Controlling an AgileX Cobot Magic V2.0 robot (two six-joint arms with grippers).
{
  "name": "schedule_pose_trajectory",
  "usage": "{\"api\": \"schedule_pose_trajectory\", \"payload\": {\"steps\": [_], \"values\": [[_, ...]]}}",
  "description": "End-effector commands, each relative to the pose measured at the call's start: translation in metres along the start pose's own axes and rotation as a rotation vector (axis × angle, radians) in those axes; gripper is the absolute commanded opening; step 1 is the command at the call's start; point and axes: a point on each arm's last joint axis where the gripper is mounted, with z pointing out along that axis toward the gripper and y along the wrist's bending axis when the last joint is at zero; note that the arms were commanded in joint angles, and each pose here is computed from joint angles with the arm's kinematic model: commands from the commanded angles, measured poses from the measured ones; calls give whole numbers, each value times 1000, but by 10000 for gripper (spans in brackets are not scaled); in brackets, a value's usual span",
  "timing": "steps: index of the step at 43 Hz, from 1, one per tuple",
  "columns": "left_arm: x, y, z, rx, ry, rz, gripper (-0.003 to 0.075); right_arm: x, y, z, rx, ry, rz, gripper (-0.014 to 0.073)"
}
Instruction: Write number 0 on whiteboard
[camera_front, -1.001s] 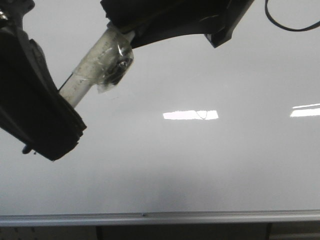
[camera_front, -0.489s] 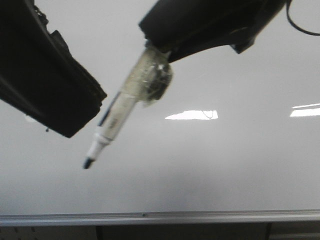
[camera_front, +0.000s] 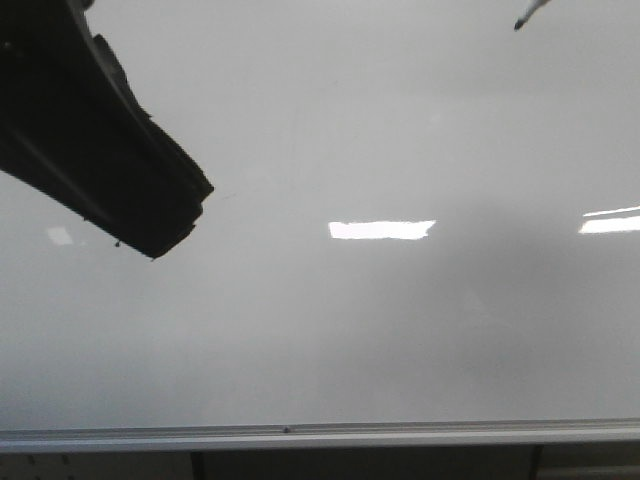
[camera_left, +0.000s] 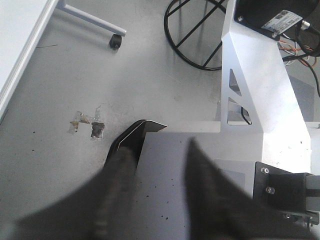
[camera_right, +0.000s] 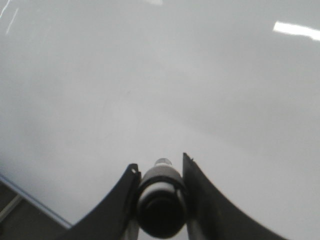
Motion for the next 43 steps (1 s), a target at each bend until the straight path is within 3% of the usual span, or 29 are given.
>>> {"api": "schedule_pose_trajectory", "payload": {"steps": [1, 8, 17, 31, 37, 43], "values": [[-13, -9, -10, -5, -80, 26, -17, -18, -3, -14, 74, -130, -3, -59], [-17, 3, -14, -111, -146, -32, -19, -18, -3, -13, 73, -127, -3, -59], [-10, 32, -49, -463, -320, -254, -19, -17, -9, -3, 87, -116, 18, -59], [28, 17, -88, -793, -572, -282, -19, -9, -33, 35, 155, -80, 63, -59], [39, 7, -93, -863, -637, -265, -20, -15, -39, 49, 142, -63, 67, -59], [41, 4, -94, -865, -642, -259, -20, -27, -44, 59, 126, -63, 63, -59]]}}
